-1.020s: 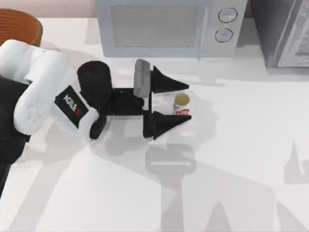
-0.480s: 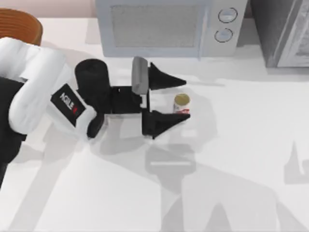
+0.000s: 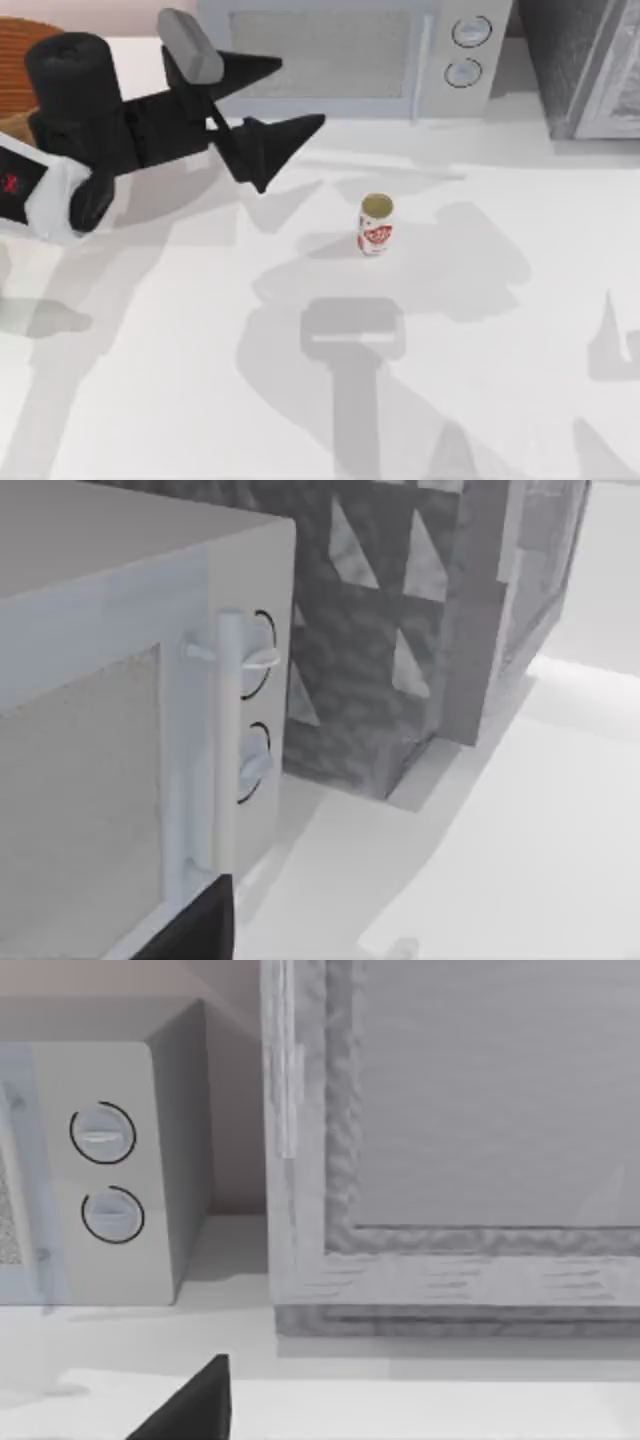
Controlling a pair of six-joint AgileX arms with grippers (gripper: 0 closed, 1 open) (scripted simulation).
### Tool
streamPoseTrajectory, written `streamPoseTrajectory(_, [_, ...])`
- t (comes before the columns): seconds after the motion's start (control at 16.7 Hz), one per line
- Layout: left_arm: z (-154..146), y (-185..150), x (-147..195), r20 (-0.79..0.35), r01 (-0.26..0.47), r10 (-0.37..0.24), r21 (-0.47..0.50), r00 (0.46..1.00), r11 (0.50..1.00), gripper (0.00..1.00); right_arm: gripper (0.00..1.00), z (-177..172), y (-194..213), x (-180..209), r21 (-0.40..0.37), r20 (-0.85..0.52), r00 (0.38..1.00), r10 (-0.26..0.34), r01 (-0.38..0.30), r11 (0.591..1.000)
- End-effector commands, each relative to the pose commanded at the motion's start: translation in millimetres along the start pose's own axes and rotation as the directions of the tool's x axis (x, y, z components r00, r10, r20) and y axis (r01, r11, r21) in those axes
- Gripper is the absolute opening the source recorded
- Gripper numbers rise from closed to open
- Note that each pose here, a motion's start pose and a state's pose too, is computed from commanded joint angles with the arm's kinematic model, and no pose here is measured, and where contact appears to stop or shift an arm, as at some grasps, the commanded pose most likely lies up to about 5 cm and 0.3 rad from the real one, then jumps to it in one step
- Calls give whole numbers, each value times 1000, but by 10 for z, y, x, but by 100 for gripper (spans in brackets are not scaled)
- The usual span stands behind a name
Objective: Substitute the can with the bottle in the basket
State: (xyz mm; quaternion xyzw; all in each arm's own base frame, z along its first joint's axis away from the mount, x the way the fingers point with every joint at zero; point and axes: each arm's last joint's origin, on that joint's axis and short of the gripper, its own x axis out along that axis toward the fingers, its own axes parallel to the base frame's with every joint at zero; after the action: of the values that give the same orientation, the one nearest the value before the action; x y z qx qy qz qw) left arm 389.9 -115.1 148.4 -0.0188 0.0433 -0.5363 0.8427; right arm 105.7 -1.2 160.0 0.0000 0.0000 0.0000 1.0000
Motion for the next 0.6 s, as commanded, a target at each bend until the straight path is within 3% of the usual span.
streamPoseTrajectory(0.3, [795,-620,-893,26,-338,338,15,941,941,100,100,0,0,0,0,0,1000,0,0,1000])
streamPoseTrajectory(0.42, [911,-968,-1244,42,-462,461,22,886,886,100,100,0,0,0,0,0,1000,0,0,1000])
streamPoseTrajectory(0.6, [848,-1467,-1682,70,-624,621,26,781,781,100,100,0,0,0,0,0,1000,0,0,1000])
